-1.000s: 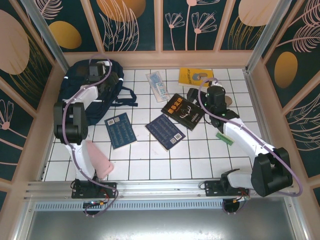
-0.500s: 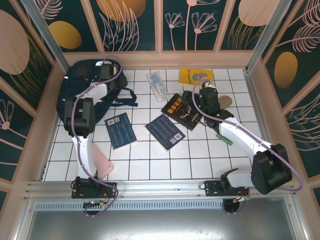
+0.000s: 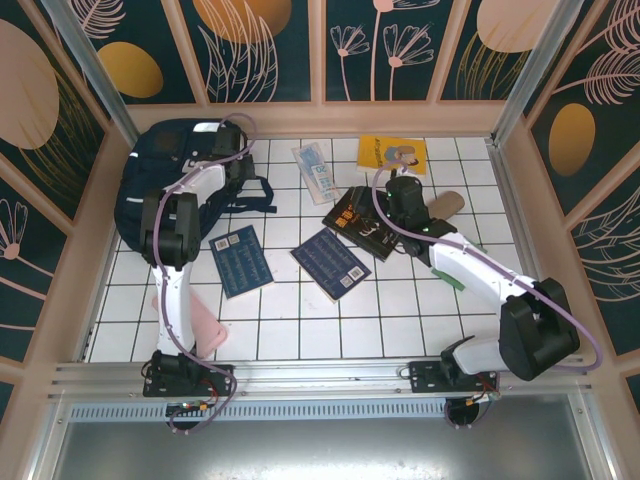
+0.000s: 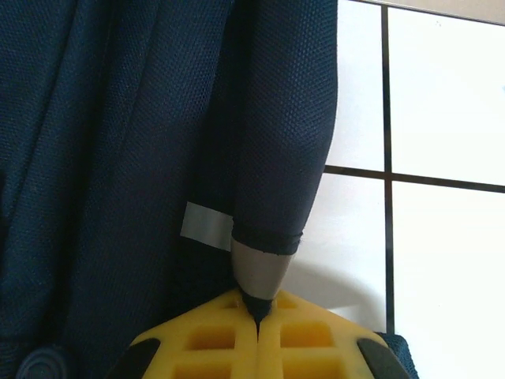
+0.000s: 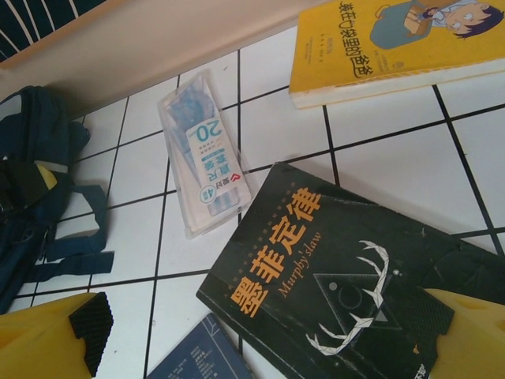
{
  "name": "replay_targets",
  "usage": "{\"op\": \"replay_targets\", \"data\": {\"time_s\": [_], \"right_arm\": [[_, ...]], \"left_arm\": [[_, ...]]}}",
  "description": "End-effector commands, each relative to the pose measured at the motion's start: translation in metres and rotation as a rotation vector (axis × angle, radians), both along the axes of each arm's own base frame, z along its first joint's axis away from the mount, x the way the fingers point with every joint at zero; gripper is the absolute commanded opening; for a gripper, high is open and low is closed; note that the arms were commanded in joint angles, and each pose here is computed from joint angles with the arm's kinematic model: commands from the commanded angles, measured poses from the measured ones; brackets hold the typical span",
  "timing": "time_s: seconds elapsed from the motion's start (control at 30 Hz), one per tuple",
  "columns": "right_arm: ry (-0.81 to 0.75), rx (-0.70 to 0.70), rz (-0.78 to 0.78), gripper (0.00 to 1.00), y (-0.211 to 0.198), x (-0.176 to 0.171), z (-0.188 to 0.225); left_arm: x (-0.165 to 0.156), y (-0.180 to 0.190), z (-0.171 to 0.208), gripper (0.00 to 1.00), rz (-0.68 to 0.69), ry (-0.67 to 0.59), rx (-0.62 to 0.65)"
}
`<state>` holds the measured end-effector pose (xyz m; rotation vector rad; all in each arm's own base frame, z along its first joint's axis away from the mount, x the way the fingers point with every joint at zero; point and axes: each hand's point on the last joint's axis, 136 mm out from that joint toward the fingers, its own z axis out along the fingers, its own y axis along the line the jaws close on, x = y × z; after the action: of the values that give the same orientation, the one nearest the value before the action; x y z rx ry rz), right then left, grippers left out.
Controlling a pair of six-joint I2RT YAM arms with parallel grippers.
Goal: Pack the student bag
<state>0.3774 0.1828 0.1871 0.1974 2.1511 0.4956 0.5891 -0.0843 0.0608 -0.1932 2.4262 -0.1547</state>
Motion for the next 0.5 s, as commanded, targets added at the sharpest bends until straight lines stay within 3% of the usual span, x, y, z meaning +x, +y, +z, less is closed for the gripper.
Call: {"op": "replay_targets", "data": {"time_s": [0.0, 0.23, 0.47], "right_arm": [[-0.022, 0.025, -0.010, 0.99, 0.008, 0.005, 0.012], [-0.013, 0.037, 0.003, 0.99, 0.016, 0.008, 0.006], [-0.001, 0.063, 0.059, 0.99, 0.039, 0.013, 0.002]], "left_arm": [[0.006, -0.013, 0.074, 0.00, -0.032, -0.115, -0.047], [-0.011, -0.042, 0.131, 0.00, -0.138, -0.194, -0.106], [-0.049, -0.074, 0.149, 0.00, -0.312, -0.206, -0.158]]}}
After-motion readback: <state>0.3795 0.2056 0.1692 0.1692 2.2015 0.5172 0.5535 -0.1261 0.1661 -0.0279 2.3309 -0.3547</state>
